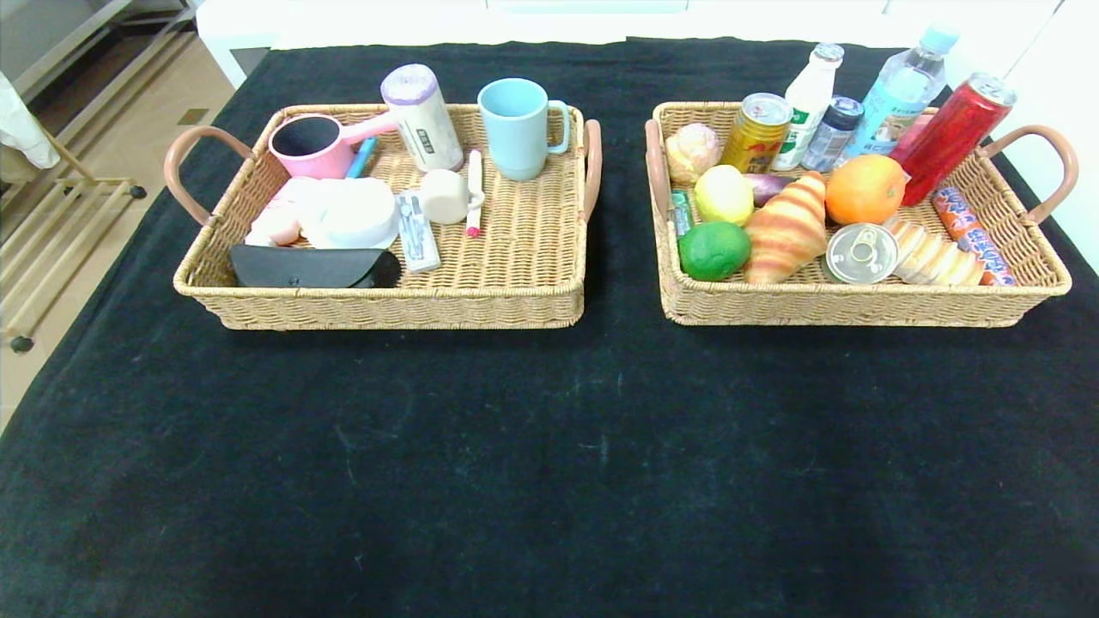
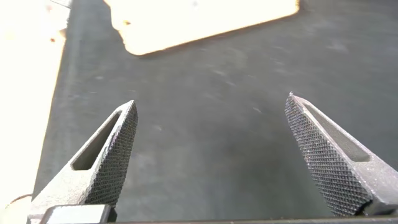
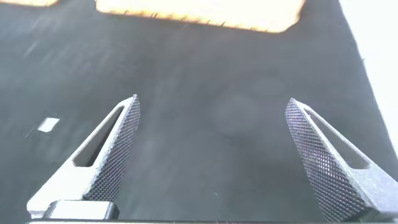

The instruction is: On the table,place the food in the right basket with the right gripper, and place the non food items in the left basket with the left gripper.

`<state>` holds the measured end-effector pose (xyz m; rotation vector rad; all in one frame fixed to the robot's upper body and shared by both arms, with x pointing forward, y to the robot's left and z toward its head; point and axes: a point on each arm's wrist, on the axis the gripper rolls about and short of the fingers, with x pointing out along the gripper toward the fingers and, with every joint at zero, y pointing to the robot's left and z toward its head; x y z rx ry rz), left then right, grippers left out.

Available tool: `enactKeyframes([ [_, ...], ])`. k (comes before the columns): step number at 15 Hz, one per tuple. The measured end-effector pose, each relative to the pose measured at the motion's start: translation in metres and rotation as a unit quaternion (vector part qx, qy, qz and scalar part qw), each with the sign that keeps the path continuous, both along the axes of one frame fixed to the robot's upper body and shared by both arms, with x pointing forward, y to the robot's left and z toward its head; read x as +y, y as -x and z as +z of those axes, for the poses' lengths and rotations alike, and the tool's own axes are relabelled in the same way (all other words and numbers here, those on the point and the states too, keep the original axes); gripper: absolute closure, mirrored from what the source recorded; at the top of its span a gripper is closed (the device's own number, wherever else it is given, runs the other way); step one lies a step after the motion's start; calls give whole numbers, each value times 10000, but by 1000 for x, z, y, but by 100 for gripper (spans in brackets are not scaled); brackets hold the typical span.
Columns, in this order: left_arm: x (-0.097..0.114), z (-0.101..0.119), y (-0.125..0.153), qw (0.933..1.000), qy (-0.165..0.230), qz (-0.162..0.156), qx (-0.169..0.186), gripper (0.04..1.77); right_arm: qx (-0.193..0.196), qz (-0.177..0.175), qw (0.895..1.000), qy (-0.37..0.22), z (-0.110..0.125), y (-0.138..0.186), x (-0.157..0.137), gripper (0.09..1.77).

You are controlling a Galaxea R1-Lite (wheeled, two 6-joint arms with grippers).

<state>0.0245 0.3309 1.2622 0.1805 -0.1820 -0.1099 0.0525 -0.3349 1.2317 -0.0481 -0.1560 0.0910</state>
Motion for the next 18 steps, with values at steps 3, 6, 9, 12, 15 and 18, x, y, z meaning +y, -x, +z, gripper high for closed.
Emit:
enactKeyframes([
  [3, 1, -25, -22, 9996, 41, 268, -9, 9, 36, -108, 9999, -1, -9, -3, 0, 16],
  [6, 2, -45, -31, 9986, 48, 369, 364, 9, 288, -181, 9993, 167, -28, -11, -1, 16],
  [9, 3, -63, -38, 9962, 54, 569, 659, 9, 688, -298, 9970, 200, -46, -16, -1, 16],
  [12, 3, -72, -41, 9947, 111, 580, 843, 9, 764, -339, 9964, 134, -49, -16, -1, 16],
  [15, 2, -79, -43, 9935, 340, 451, 989, 9, 788, -346, 9963, -24, -50, -17, -1, 16],
  [18, 2, -80, -44, 9913, 666, 487, 1027, 9, 796, -395, 9959, -177, -50, -17, -2, 16],
])
